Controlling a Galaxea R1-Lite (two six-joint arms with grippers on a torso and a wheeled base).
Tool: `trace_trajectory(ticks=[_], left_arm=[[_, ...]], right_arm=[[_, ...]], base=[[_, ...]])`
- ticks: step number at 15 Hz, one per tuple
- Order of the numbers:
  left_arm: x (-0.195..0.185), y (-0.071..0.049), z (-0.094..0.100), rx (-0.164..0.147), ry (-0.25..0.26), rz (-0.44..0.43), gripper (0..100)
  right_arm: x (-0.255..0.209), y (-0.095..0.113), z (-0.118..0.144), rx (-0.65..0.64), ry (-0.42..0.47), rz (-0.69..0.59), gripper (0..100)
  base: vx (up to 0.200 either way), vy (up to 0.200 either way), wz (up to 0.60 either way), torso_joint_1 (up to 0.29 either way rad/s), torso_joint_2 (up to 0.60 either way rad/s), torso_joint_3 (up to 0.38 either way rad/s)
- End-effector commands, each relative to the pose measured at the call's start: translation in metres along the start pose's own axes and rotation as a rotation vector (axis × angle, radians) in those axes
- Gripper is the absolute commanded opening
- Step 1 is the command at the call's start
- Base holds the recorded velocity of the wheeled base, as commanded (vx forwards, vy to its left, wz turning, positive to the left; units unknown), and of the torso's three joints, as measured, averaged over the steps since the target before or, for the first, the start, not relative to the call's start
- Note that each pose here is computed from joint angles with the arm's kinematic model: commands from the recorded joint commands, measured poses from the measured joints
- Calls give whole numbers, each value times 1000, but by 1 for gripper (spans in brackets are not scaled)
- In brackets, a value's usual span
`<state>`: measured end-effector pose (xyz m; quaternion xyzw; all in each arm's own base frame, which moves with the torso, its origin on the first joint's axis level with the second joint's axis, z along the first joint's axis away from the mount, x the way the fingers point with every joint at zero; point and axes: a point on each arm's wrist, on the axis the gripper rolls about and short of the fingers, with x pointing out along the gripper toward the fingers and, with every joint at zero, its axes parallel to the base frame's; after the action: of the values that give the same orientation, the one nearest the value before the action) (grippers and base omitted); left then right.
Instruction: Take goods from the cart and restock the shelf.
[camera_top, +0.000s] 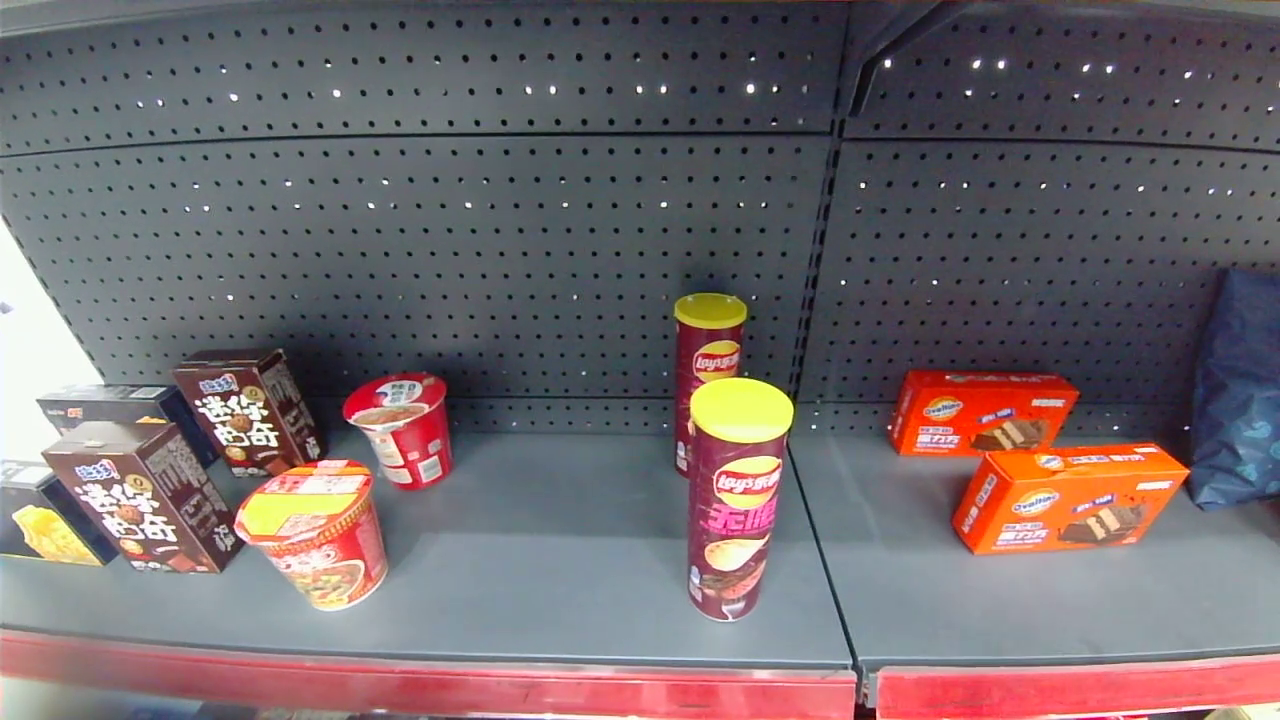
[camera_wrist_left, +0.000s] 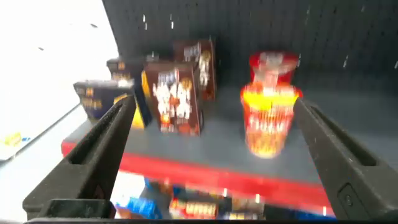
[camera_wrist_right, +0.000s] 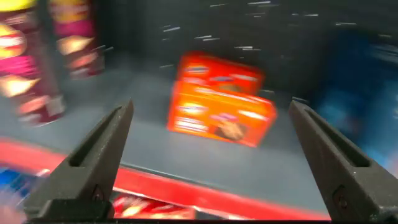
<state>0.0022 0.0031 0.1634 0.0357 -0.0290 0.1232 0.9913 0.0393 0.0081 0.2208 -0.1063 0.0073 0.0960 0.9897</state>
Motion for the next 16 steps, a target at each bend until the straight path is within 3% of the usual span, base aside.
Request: trace_trajectory(ticks=[1, 4, 10, 12, 16], left_arm=[[-17, 1, -11, -4, -35, 9, 100], [-28, 2, -25, -3, -14, 11, 100], [-30, 1, -44, 1, 21, 21, 100], [-27, 0, -55, 8, 50, 20, 100], [-25, -1, -61, 10, 53, 21, 100]], right_arm=[[71, 31, -6, -23, 172, 197, 100], [102, 73, -13, 111, 263, 225, 100], [142, 106, -31, 32, 418, 249, 100], [165, 118, -29, 20, 437, 236, 100], [200, 138, -27, 7, 448, 196, 100]], base=[[0, 0, 0, 0, 0, 0], [0, 0, 0, 0, 0, 0], [0, 0, 0, 0, 0, 0], [0, 0, 0, 0, 0, 0], [0, 0, 0, 0, 0, 0]])
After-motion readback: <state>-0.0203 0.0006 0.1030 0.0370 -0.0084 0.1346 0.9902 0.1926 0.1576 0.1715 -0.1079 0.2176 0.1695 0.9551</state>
